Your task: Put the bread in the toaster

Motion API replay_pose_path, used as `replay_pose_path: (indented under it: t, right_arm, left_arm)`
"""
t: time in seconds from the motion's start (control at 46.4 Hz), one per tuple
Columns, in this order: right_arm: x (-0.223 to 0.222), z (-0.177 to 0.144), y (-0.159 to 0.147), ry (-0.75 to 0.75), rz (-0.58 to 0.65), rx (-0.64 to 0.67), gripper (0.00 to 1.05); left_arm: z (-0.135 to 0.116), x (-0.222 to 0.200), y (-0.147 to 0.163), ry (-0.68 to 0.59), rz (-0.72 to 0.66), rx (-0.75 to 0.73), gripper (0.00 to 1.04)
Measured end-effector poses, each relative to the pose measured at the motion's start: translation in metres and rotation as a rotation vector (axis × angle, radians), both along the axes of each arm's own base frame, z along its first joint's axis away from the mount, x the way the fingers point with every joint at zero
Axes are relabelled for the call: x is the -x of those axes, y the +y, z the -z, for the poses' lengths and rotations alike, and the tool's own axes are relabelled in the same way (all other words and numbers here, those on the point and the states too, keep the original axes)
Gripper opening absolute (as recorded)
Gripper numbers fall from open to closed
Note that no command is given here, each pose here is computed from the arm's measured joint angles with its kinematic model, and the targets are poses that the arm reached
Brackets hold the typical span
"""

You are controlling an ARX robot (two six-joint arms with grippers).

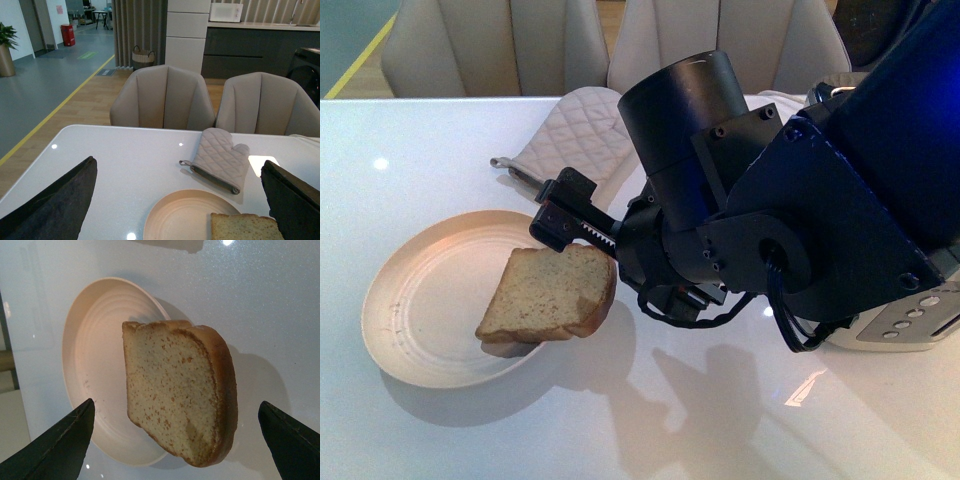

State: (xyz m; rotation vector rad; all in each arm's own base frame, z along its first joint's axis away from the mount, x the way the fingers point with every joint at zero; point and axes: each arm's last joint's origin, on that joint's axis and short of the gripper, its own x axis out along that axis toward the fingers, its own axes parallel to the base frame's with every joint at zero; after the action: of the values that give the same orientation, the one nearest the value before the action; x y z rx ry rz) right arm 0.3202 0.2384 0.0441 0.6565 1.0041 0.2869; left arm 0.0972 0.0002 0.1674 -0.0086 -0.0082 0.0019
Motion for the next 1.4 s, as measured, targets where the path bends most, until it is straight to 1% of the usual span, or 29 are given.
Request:
replay_pose_path:
  t: [0.302,0.582,0.733,0.949,0.97,1.035,1.078,1.1,1.164,1.186,1.294,1.402]
  right_arm:
    - [-0.001,0.019,0.002,0.038,0.004,0.025,0.96]
    - [-0.008,0.025,0.007,0.044,0.007,0.024,0.96]
    - [-0.007,0.035,0.006,0.072,0.018,0.029,0.95]
    - [-0.008,0.041,0.012,0.091,0.004,0.021,0.58]
    - [-0.009,0.041,0.013,0.094,0.001,0.022,0.52]
    - [-0.008,0.042,0.014,0.097,-0.002,0.022,0.41]
    - [-0.009,0.042,0.014,0.1,-0.002,0.018,0.31]
    - [-0.008,0.042,0.014,0.1,-0.001,0.016,0.29]
    - [-0.008,0.041,0.014,0.098,0.005,-0.001,0.16]
    - [-0.007,0.04,0.013,0.096,0.006,-0.004,0.13]
    - [-0.005,0.036,0.009,0.089,0.015,-0.015,0.04]
    - [-0.004,0.027,0.004,0.075,0.032,-0.037,0.03]
  left_arm:
    - [0.0,0.0,0.0,0.0,0.0,0.0,0.98]
    - [0.0,0.0,0.0,0.0,0.0,0.0,0.98]
    - [0.0,0.0,0.0,0.0,0.0,0.0,0.98]
    - [0.0,0.0,0.0,0.0,0.0,0.0,0.98]
    - [0.0,0.0,0.0,0.0,0.0,0.0,0.98]
    - [0.0,0.0,0.0,0.0,0.0,0.0,0.98]
    - [0.0,0.0,0.0,0.0,0.0,0.0,0.98]
    - [0.0,0.0,0.0,0.0,0.0,0.0,0.98]
    - [0.0,0.0,0.0,0.0,0.0,0.0,0.98]
    - [0.0,0.0,0.0,0.0,0.0,0.0,0.98]
    - [0.0,0.0,0.0,0.0,0.0,0.0,0.98]
    - [0.0,0.0,0.0,0.0,0.0,0.0,0.98]
